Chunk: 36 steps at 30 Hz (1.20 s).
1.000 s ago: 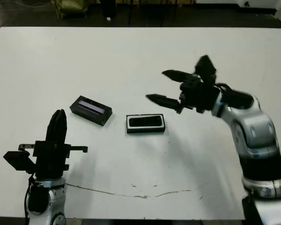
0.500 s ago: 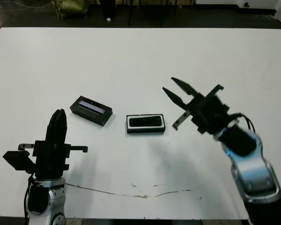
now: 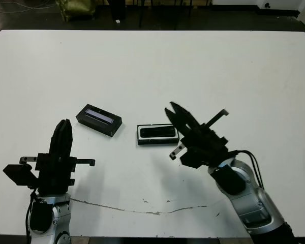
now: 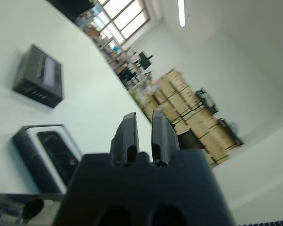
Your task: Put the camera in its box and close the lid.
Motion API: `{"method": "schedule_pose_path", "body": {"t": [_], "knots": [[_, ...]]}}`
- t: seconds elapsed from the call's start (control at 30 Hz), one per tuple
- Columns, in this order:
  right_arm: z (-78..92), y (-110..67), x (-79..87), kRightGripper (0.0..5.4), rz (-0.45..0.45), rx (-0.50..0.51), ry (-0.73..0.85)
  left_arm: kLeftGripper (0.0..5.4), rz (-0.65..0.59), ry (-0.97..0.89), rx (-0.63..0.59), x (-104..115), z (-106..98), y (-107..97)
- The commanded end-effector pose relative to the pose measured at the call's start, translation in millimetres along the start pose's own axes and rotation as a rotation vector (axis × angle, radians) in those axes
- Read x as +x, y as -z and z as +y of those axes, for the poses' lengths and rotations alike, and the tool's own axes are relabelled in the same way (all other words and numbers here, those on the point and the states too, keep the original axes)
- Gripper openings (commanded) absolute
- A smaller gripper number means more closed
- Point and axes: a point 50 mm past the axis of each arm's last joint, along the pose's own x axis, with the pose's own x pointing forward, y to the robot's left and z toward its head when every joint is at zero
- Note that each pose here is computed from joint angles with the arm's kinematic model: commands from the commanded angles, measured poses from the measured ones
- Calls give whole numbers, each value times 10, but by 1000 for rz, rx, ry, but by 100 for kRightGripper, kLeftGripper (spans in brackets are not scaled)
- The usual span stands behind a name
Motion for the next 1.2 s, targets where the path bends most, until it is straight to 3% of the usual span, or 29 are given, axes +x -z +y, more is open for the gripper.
{"method": "schedule_pose_path", "body": {"t": [0.03, 0.17, 0.4, 0.7, 0.9, 1.2], "knots": [[107, 93, 2, 3, 78, 136, -44, 0, 33, -8, 14, -44, 34, 38], [190, 200, 14, 3, 186, 339, -68, 0, 36, -16, 4, -48, 21, 44], [221, 265, 15, 3, 292, 451, -102, 0, 37, -11, 2, -50, 25, 42], [215, 310, -26, 3, 445, 783, -142, 0, 35, -11, 6, -46, 23, 39], [193, 328, -89, 3, 505, 791, -165, 0, 36, -13, 24, -47, 22, 36], [147, 318, -159, 3, 505, 780, -139, 0, 43, -16, 21, -50, 14, 29]]}}
